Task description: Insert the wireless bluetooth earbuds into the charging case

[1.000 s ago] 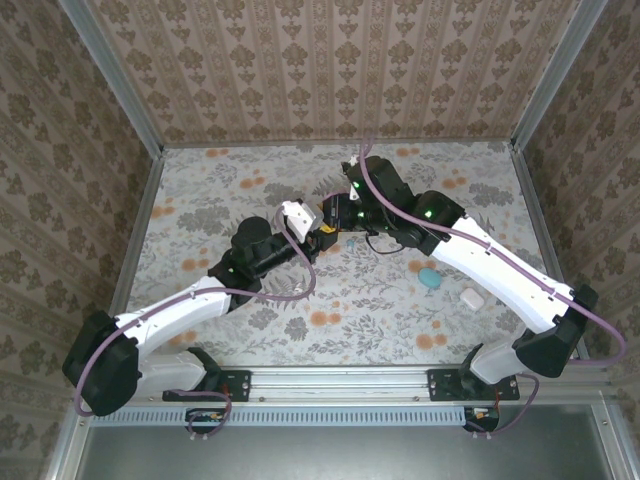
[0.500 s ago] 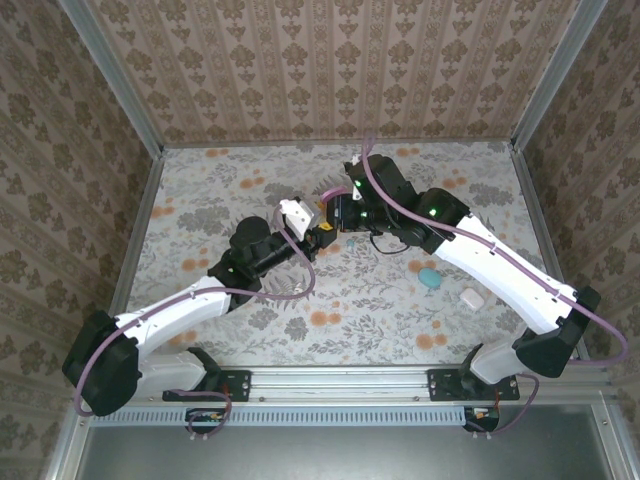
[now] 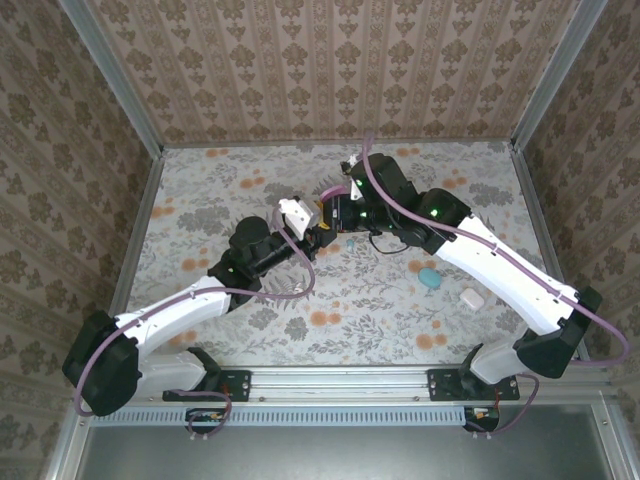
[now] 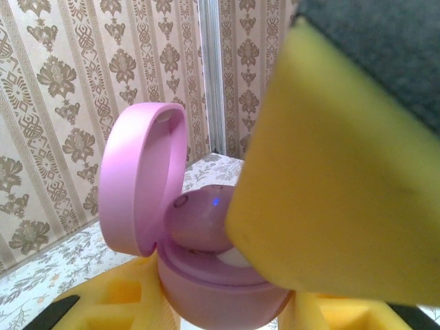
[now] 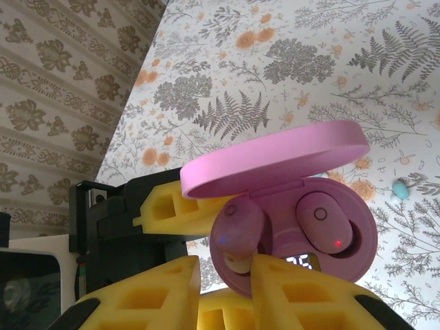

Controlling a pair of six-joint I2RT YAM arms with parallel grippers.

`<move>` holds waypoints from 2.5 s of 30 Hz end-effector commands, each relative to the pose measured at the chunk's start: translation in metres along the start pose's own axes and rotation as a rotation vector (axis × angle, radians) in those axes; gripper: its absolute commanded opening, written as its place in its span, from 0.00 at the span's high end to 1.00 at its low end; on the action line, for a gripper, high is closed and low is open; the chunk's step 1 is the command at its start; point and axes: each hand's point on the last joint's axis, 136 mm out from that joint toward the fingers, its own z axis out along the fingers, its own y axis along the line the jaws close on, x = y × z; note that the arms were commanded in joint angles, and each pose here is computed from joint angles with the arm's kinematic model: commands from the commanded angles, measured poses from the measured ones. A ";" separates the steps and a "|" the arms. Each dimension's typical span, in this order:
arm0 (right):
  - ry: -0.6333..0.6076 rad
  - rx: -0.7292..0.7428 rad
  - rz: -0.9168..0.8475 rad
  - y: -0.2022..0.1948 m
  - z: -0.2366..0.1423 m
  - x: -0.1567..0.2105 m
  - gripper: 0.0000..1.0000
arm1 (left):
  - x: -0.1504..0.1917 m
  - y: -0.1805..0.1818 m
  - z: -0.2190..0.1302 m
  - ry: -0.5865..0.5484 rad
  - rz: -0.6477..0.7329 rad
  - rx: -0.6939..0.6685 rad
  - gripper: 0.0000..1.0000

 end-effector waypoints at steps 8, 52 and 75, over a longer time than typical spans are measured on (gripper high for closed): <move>-0.077 -0.021 0.006 0.001 -0.030 -0.011 0.72 | -0.029 -0.002 -0.001 -0.086 -0.003 0.009 0.70; 0.083 -0.302 0.189 -0.037 -0.035 -0.017 0.49 | -0.046 -0.028 0.004 -0.101 -0.004 0.187 0.68; 0.173 -0.736 0.489 -0.013 -0.031 -0.024 0.53 | -0.059 -0.024 0.006 -0.165 -0.048 0.175 0.68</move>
